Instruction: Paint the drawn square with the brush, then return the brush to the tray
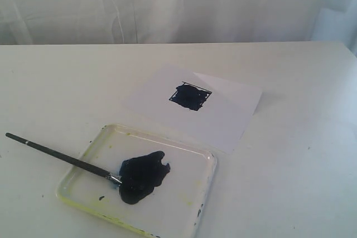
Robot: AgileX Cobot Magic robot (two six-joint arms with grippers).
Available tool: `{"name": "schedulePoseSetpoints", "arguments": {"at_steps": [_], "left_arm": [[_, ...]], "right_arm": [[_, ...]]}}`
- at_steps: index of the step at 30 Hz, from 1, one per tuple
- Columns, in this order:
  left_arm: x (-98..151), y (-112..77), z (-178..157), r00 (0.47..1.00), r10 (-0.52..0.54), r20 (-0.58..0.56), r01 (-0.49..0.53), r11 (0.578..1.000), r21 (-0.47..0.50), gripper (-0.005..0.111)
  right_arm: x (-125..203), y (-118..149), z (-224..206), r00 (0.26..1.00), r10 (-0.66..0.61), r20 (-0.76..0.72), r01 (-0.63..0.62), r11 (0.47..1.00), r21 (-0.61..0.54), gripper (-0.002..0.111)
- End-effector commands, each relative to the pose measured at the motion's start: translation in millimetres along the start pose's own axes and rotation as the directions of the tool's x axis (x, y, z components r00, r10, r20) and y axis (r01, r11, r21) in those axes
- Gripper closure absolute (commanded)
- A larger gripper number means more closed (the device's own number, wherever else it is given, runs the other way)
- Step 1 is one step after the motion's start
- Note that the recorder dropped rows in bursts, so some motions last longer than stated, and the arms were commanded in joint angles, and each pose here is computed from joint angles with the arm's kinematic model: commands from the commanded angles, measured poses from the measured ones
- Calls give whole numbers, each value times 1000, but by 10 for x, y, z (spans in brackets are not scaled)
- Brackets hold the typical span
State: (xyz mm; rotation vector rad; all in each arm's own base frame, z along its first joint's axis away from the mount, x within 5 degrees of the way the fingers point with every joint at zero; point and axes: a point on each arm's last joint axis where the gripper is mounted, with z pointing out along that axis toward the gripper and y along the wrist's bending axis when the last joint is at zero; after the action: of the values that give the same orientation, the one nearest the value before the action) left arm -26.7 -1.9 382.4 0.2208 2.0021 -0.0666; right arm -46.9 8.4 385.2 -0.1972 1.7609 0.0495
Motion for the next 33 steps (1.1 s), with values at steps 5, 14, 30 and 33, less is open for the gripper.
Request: {"name": "schedulePoseSetpoints", "arguments": {"at_steps": [5,14,30,33], "left_arm": [[402,-43,-207,979,-10,202,14,1000,-19,107],[532,-37,275,984,-47,172,48,999,0,107],[815,4,1099,901,-159,403,164,986,22,107],[934,3,1214,926,-37,376,53,998,-30,107]], "right_arm": [[186,25,-281,998,10,54,-12,999,40,108],[351,-3,13,1000,17,-12,-17,999,47,108],[879,-85,924,984,70,161,-84,993,83,108],[997,-89,1022,983,71,168,-87,992,87,108]]}}
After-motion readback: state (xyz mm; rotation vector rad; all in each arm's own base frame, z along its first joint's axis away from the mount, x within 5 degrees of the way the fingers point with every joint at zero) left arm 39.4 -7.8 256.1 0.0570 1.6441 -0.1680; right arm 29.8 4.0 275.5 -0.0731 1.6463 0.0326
